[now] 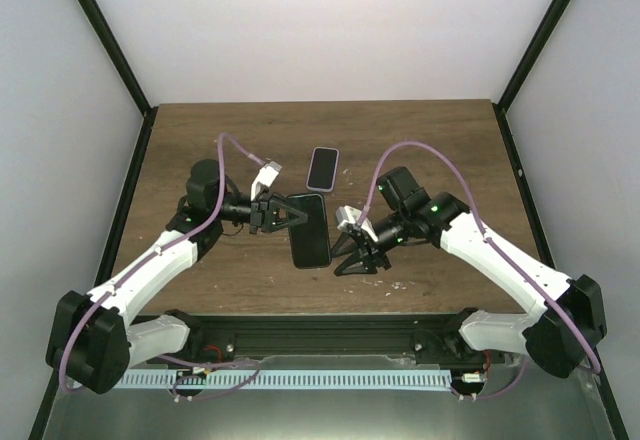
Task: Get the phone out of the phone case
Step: Remove the phone case from the phone.
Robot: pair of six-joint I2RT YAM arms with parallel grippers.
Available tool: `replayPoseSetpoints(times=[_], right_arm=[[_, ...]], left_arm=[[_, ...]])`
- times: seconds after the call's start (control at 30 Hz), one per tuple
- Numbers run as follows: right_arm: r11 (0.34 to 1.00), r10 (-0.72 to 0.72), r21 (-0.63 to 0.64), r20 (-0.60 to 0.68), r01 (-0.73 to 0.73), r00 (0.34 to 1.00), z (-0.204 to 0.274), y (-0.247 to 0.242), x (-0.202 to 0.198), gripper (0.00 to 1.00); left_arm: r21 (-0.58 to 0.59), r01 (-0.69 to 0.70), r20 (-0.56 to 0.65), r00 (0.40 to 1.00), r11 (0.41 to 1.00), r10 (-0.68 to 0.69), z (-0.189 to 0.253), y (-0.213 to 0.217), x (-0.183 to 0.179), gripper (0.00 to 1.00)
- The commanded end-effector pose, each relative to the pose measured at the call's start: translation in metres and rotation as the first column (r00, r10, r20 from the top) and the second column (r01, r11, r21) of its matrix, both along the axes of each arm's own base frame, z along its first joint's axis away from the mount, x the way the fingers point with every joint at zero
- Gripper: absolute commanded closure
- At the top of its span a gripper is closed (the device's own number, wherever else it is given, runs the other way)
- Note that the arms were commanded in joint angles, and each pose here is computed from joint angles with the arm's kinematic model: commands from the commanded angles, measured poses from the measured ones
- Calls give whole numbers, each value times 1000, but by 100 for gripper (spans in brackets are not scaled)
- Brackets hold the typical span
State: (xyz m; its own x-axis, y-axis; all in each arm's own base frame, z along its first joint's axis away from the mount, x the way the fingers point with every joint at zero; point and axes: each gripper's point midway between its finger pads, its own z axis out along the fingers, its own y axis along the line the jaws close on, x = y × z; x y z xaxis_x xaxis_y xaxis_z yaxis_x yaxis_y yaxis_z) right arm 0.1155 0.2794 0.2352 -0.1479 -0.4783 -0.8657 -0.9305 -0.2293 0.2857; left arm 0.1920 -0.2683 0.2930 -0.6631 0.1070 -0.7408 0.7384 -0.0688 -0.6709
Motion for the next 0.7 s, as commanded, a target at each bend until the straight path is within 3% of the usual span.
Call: replayPoseSetpoints(times=[0.0, 0.2, 0.67], right_arm=[[999, -25, 30, 32, 24, 999, 11, 7, 7, 53], [997, -79, 13, 37, 79, 996, 12, 15, 23, 60], [999, -2, 46, 63, -1, 998, 18, 17, 7, 68]], left_arm=[[-45, 33, 86, 996, 998, -29, 16, 4, -8, 100], [-56, 35, 91, 995, 998, -30, 17, 5, -12, 100], [-54, 39, 60, 998, 998, -36, 14, 5, -11, 100]])
